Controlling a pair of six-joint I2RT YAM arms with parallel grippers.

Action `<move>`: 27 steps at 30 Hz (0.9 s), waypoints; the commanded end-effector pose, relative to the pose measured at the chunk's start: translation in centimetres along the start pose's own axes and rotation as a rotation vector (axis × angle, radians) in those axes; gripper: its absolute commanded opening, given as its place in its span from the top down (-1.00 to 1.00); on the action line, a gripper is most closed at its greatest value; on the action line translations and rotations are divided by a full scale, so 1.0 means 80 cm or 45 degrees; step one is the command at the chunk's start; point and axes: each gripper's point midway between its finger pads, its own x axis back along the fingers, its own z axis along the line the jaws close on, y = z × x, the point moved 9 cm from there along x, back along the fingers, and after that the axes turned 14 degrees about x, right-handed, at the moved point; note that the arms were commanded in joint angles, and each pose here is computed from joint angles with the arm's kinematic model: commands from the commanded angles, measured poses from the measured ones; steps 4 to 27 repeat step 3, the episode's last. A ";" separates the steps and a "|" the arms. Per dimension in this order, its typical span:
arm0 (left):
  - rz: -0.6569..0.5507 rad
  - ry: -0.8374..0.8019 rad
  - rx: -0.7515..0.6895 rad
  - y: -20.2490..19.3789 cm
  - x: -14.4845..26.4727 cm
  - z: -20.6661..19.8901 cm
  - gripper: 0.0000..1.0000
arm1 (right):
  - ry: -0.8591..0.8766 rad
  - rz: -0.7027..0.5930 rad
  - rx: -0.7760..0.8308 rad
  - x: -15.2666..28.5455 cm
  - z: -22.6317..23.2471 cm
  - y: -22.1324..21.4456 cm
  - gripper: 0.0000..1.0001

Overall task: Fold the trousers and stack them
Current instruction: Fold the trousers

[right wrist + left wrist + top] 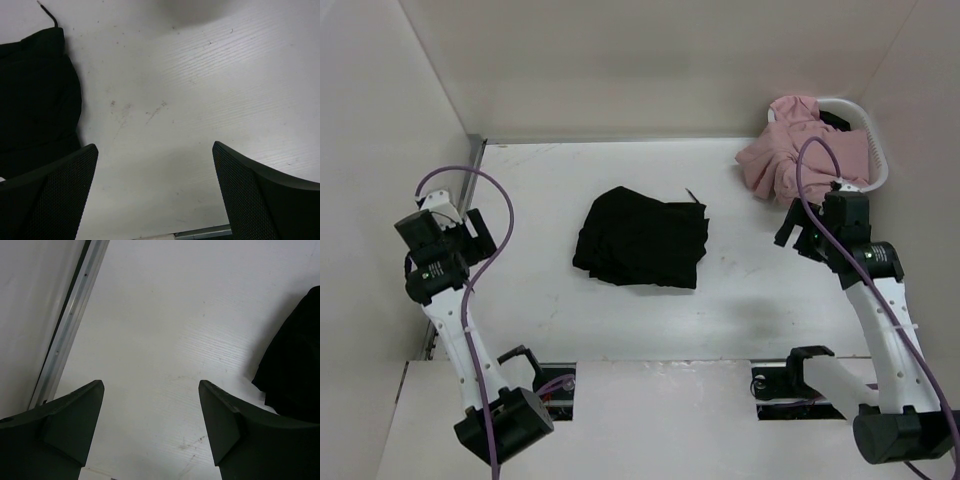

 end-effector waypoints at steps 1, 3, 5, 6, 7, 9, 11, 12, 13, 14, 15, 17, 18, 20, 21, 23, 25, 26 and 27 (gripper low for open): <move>-0.016 -0.037 -0.015 0.002 -0.001 -0.004 -0.54 | 0.002 -0.050 0.012 0.005 -0.002 0.004 -1.00; -0.014 -0.036 -0.014 0.002 -0.001 -0.004 -0.54 | -0.019 -0.085 0.019 0.006 -0.006 0.007 -1.00; -0.014 -0.036 -0.014 0.002 -0.001 -0.004 -0.54 | -0.019 -0.085 0.019 0.006 -0.006 0.007 -1.00; -0.014 -0.036 -0.014 0.002 -0.001 -0.004 -0.54 | -0.019 -0.085 0.019 0.006 -0.006 0.007 -1.00; -0.014 -0.036 -0.014 0.002 -0.001 -0.004 -0.54 | -0.019 -0.085 0.019 0.006 -0.006 0.007 -1.00; -0.014 -0.036 -0.014 0.002 -0.001 -0.004 -0.54 | -0.019 -0.085 0.019 0.006 -0.006 0.007 -1.00; -0.014 -0.036 -0.014 0.002 -0.001 -0.004 -0.54 | -0.019 -0.085 0.019 0.006 -0.006 0.007 -1.00; -0.014 -0.036 -0.014 0.002 -0.001 -0.004 -0.54 | -0.019 -0.085 0.019 0.006 -0.006 0.007 -1.00; -0.014 -0.036 -0.014 0.002 -0.001 -0.004 -0.54 | -0.019 -0.085 0.019 0.006 -0.006 0.007 -1.00; -0.014 -0.036 -0.014 0.002 -0.001 -0.004 -0.54 | -0.019 -0.085 0.019 0.006 -0.006 0.007 -1.00; -0.014 -0.036 -0.014 0.002 -0.001 -0.004 -0.54 | -0.019 -0.085 0.019 0.006 -0.006 0.007 -1.00; -0.014 -0.036 -0.014 0.002 -0.001 -0.004 -0.54 | -0.019 -0.085 0.019 0.006 -0.006 0.007 -1.00; -0.014 -0.036 -0.014 0.002 -0.001 -0.004 -0.54 | -0.019 -0.085 0.019 0.006 -0.006 0.007 -1.00; -0.014 -0.036 -0.014 0.002 -0.001 -0.004 -0.54 | -0.019 -0.085 0.019 0.006 -0.006 0.007 -1.00; -0.014 -0.036 -0.014 0.002 -0.001 -0.004 -0.54 | -0.019 -0.085 0.019 0.006 -0.006 0.007 -1.00; -0.014 -0.036 -0.014 0.002 -0.001 -0.004 -0.54 | -0.019 -0.085 0.019 0.006 -0.006 0.007 -1.00; -0.014 -0.036 -0.014 0.002 -0.001 -0.004 -0.54 | -0.019 -0.085 0.019 0.006 -0.006 0.007 -1.00; -0.014 -0.036 -0.014 0.002 -0.001 -0.004 -0.54 | -0.019 -0.085 0.019 0.006 -0.006 0.007 -1.00; -0.014 -0.036 -0.014 0.002 -0.001 -0.004 -0.54 | -0.019 -0.085 0.019 0.006 -0.006 0.007 -1.00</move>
